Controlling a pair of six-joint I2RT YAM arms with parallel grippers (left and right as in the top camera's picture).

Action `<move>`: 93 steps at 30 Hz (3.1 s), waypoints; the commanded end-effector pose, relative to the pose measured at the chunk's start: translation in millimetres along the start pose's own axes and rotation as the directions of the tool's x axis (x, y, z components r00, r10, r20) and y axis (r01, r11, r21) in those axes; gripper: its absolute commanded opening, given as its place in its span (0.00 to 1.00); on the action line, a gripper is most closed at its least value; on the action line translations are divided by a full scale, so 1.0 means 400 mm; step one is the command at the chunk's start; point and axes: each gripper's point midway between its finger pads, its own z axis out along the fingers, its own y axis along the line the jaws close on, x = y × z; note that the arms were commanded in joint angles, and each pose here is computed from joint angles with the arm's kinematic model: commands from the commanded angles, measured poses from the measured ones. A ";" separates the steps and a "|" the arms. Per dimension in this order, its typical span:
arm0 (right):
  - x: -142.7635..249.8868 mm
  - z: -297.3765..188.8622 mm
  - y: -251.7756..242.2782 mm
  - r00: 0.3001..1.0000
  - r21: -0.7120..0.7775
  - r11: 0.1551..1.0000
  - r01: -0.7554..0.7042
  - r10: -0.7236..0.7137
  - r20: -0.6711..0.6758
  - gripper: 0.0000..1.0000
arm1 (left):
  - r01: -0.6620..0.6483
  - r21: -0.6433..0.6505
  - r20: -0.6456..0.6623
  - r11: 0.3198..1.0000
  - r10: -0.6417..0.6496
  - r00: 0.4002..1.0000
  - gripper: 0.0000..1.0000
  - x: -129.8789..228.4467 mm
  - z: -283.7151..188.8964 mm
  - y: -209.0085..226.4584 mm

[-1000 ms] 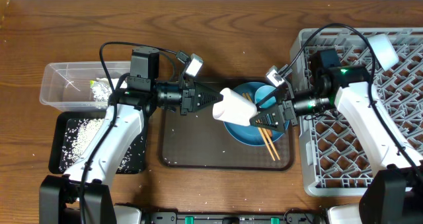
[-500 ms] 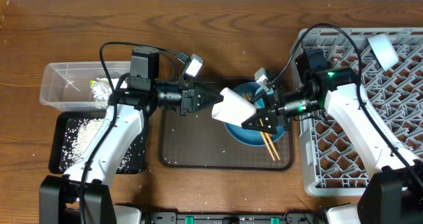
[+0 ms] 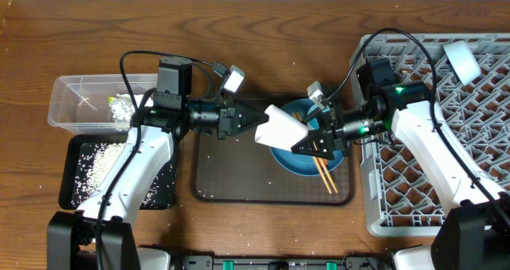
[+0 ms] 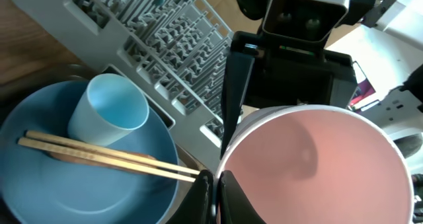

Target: Sort waste into correct bins and load items into the dishwasher rack

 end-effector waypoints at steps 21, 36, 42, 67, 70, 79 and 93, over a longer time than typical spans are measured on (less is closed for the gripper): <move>-0.033 -0.103 -0.096 0.988 0.146 0.981 -0.126 0.112 0.104 0.33 | 0.048 -0.166 -0.014 0.985 -0.051 0.999 0.30 0.029 -0.006 0.078; -0.034 -0.347 -0.218 0.853 0.597 0.616 -0.514 0.442 0.279 0.14 | 0.062 -0.247 -0.016 0.967 -0.068 0.998 0.34 0.036 -0.013 0.112; -0.020 -0.538 -0.201 0.808 0.816 0.260 -0.517 0.463 0.364 0.15 | 0.061 -0.250 -0.016 0.966 -0.067 0.998 0.34 0.036 -0.014 0.114; 0.145 -0.595 -0.260 0.680 0.872 -0.016 -0.488 0.619 0.392 0.16 | 0.073 -0.479 -0.013 0.875 -0.091 0.996 0.39 0.049 -0.053 0.211; 0.165 -0.586 -0.268 0.671 0.872 -0.017 -0.489 0.632 0.388 0.15 | 0.074 -0.479 -0.013 0.875 -0.091 0.996 0.39 0.050 -0.053 0.211; 0.222 -0.563 -0.304 0.660 0.875 -0.014 -0.483 0.651 0.375 0.15 | 0.074 -0.479 -0.013 0.875 -0.091 0.996 0.39 0.050 -0.053 0.211; 0.235 -0.558 -0.317 0.664 0.876 -0.012 -0.481 0.648 0.373 0.99 | 0.075 -0.479 -0.014 0.875 -0.093 0.996 0.39 0.051 -0.053 0.211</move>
